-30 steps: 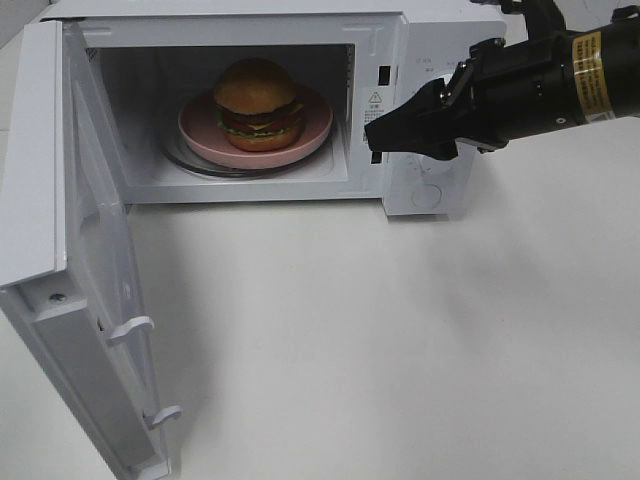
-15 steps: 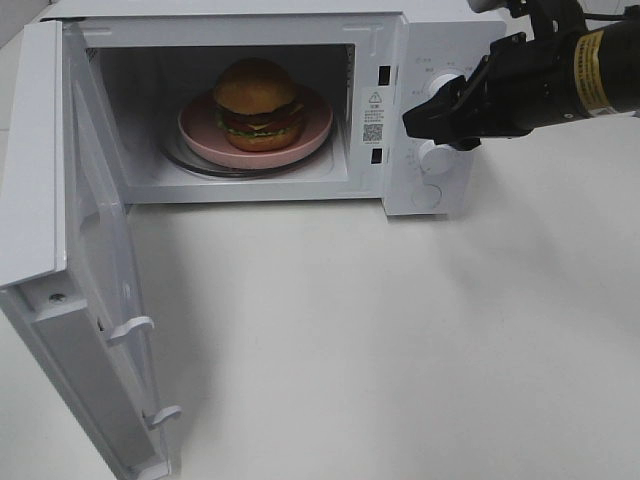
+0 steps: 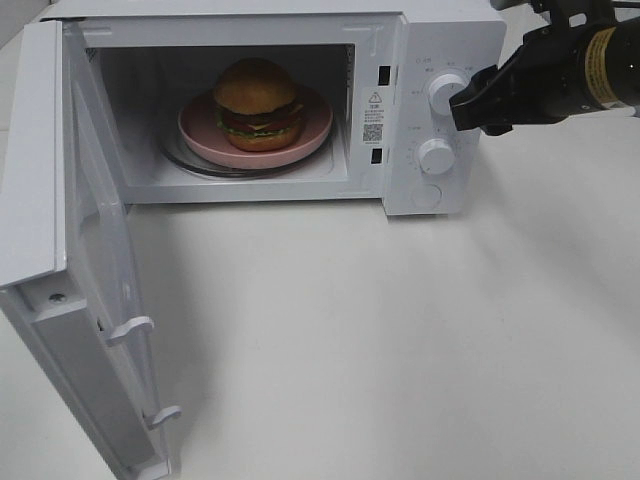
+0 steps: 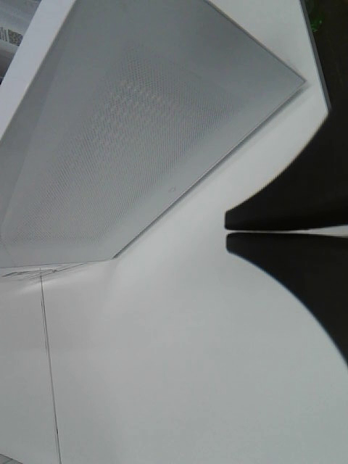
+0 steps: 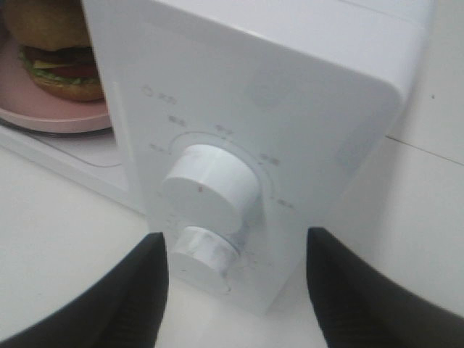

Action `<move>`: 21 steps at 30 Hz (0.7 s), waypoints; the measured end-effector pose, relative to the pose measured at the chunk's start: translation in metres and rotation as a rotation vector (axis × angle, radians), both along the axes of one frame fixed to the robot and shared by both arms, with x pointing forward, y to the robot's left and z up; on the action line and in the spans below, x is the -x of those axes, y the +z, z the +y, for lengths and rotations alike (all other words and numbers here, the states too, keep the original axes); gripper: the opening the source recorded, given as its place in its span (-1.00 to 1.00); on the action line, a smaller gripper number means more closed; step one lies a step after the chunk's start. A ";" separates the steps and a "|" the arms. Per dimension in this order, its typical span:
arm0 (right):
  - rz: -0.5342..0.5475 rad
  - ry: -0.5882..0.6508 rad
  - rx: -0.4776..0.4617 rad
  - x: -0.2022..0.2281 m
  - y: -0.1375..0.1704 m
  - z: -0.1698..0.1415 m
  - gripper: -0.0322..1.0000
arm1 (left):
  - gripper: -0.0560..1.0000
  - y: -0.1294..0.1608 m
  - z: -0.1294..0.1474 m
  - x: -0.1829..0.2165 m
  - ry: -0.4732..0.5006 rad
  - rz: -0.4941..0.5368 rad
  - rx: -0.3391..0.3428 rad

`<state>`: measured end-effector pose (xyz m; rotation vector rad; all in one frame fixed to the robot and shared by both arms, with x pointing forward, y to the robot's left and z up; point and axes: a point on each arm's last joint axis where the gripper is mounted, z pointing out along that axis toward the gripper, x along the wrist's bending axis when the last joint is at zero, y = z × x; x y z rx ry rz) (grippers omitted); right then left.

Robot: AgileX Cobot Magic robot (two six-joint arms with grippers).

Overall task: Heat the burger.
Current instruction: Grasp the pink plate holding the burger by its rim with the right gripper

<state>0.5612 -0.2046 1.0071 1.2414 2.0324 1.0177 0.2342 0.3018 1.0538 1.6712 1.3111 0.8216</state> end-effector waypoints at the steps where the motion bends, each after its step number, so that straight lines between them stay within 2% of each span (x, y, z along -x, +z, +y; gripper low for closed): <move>1: -0.006 -0.019 0.009 -0.001 0.000 -0.002 0.08 | -0.89 0.000 0.000 0.000 0.000 0.000 0.000; 2: -0.006 -0.019 0.009 -0.001 0.000 -0.002 0.08 | -0.89 0.000 0.000 0.000 0.000 0.000 0.000; 4: -0.014 -0.098 0.056 -0.001 -0.005 -0.010 0.08 | -0.89 0.000 0.000 0.000 0.000 0.000 0.000; 7: -0.014 -0.121 0.073 0.000 -0.007 -0.013 0.08 | -0.89 0.000 0.000 0.000 0.000 0.000 0.000; 8: -0.015 -0.169 0.104 0.001 -0.011 -0.019 0.08 | -0.89 0.000 0.000 0.000 0.000 0.000 0.000; 10: -0.011 -0.189 0.105 0.002 -0.013 -0.021 0.08 | -0.89 0.000 0.000 0.000 0.000 0.000 0.000; 12: 0.025 -0.301 0.076 0.005 -0.018 -0.028 0.08 | -0.89 0.000 0.000 0.000 0.000 0.000 0.000; 15: 0.058 -0.351 0.053 0.007 -0.020 -0.030 0.08 | -0.89 0.000 0.000 0.000 0.000 0.000 0.000; 21: 0.114 -0.366 0.068 0.010 -0.024 -0.031 0.08 | -0.89 0.000 0.000 0.000 0.000 0.000 0.000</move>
